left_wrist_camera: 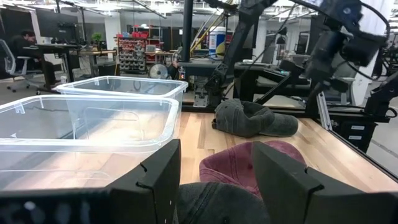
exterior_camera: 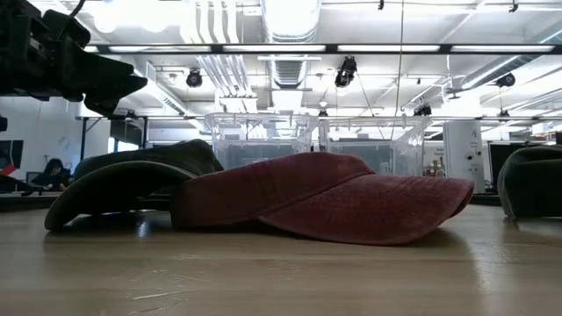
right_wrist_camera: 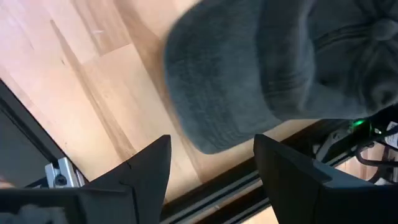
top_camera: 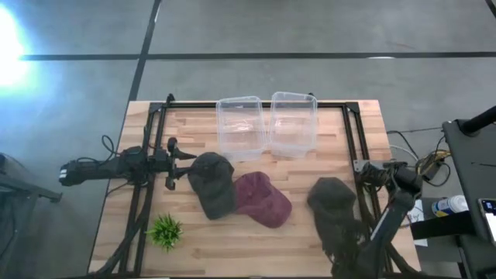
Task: Pick & Place hat
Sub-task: Put the right black cap into the right transparent bin
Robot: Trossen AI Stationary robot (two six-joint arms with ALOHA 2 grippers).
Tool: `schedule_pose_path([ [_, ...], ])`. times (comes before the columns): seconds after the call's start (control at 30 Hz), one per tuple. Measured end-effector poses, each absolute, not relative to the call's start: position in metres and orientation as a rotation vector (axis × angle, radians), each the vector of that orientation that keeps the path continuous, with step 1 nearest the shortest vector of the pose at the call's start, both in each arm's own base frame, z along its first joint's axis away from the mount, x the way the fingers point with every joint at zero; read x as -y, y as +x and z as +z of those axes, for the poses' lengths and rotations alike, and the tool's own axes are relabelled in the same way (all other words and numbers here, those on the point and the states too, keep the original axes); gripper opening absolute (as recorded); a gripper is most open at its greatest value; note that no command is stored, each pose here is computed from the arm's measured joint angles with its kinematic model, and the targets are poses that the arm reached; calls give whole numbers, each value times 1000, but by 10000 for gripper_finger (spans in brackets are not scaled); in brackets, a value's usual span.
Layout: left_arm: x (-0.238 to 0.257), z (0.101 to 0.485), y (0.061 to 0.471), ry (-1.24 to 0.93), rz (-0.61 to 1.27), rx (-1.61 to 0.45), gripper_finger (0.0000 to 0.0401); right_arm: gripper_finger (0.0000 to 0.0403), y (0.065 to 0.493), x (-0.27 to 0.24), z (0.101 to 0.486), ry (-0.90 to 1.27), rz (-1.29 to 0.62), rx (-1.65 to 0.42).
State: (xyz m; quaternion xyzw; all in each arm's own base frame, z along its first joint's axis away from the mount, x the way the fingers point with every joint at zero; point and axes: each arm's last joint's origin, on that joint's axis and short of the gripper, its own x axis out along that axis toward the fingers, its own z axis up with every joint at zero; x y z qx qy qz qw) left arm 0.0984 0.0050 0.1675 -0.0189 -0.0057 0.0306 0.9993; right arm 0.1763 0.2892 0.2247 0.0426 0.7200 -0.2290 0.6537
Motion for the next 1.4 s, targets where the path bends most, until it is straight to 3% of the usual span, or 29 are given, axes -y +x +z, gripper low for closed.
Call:
schedule_pose_path([
  [0.5, -5, 168, 98, -38, 62, 11, 190, 226, 178, -317, 164, -123, -616, -1644],
  [0.93, -5, 168, 98, -38, 61, 11, 190, 226, 177, -312, 144, -347, -565, -1690],
  [1.4, -5, 168, 98, -38, 62, 11, 190, 212, 165, -287, 118, -402, -777, -1589],
])
